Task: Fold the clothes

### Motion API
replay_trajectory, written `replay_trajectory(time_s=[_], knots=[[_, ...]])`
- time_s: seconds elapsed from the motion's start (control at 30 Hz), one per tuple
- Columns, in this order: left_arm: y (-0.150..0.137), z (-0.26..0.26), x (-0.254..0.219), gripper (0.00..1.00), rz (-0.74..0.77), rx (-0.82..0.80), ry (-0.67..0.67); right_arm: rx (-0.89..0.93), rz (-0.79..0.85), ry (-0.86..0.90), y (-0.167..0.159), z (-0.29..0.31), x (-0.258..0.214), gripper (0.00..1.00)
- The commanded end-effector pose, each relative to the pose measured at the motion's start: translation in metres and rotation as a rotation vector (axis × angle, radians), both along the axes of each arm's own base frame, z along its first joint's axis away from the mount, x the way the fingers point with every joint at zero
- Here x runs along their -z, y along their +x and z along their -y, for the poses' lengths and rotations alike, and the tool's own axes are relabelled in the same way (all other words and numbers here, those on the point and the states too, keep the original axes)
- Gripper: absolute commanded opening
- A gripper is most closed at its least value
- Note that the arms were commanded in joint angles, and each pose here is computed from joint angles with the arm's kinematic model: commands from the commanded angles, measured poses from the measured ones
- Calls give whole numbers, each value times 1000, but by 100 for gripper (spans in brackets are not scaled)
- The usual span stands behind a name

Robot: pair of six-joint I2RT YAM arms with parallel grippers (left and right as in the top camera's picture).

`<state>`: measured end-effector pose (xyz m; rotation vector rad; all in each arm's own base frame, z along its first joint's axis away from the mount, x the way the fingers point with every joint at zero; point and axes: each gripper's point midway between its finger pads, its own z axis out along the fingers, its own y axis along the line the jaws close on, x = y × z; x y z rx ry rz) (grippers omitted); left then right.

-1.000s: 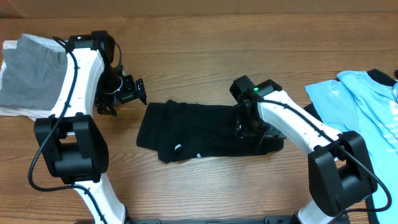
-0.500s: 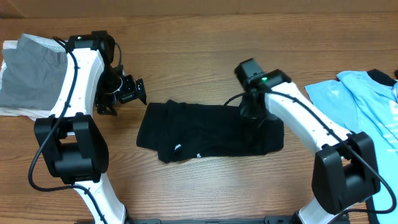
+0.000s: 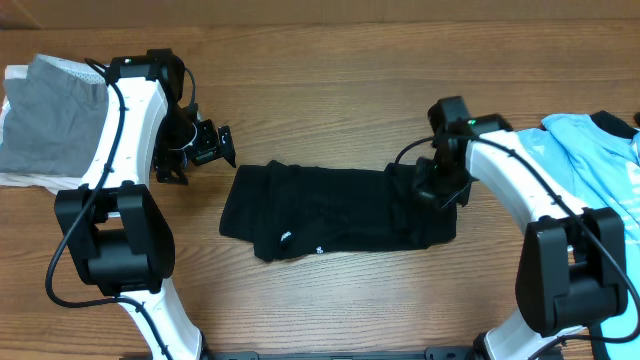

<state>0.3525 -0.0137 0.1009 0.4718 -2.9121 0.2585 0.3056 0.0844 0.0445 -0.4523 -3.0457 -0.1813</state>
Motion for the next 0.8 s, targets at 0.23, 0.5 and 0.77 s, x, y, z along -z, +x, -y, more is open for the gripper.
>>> replay_trajectory(time_s=[0.23, 0.5, 0.77], knots=[[6, 3, -6, 100, 29, 21, -13, -88, -4, 223, -18, -60, 3, 8], [5, 3, -6, 100, 28, 21, -13, -114, 32, 283, -12, -80, -2, 4], [5, 3, -6, 100, 27, 21, -14, 37, 115, 92, 23, 4, -54, 7]])
